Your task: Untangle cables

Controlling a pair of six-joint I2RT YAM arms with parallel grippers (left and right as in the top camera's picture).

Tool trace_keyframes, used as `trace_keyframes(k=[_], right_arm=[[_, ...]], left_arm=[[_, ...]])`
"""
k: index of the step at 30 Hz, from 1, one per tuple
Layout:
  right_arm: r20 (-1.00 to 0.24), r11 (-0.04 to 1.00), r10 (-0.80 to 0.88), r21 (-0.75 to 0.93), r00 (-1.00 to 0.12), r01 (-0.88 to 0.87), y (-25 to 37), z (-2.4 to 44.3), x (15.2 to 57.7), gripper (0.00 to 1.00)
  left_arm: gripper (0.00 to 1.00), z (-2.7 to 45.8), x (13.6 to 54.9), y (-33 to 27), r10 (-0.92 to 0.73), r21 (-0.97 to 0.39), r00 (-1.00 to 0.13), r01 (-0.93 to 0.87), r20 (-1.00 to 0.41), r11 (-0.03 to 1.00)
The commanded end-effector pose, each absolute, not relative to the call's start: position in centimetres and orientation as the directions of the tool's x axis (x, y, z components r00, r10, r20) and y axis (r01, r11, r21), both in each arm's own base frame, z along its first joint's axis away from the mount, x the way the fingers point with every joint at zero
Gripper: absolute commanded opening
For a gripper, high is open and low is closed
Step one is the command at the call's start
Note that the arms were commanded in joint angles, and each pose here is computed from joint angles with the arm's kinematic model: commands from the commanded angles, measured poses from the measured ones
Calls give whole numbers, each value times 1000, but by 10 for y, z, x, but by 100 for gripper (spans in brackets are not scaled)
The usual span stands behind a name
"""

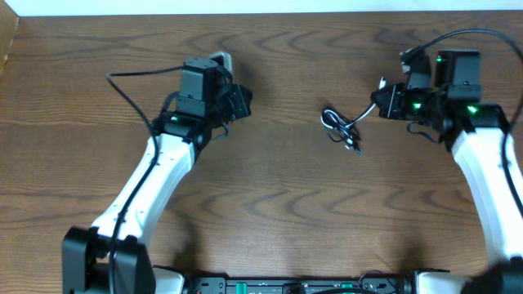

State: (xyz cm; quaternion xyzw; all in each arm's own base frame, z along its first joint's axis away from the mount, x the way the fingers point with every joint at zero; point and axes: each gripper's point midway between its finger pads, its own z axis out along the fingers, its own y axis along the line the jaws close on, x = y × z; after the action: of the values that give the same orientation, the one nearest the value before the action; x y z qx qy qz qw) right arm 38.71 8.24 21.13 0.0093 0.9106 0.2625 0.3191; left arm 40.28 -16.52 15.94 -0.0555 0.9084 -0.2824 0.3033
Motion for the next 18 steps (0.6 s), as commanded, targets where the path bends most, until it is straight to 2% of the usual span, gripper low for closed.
trace_keyframes(k=[1,7,14,18], right_arm=[[-631,861,220,483,-744,-156,81,248,382,1],[-643,860,222,483,-733,-163,81,259,372,1],[-625,857,221,490,-749,-157,82,256,367,1],[-617,856,220,494,-756,-154,82,254,366,1]], left_arm=[[17,146,390,-192,-174,-563,-851,162,-496,811],[42,139,384,-235,-95,-587,-853,268,-514,764],[56,139,376,-277,-34,-590,-829,368,-558,719],[59,133,371,-295,-8,-592,-826,397,-563,701]])
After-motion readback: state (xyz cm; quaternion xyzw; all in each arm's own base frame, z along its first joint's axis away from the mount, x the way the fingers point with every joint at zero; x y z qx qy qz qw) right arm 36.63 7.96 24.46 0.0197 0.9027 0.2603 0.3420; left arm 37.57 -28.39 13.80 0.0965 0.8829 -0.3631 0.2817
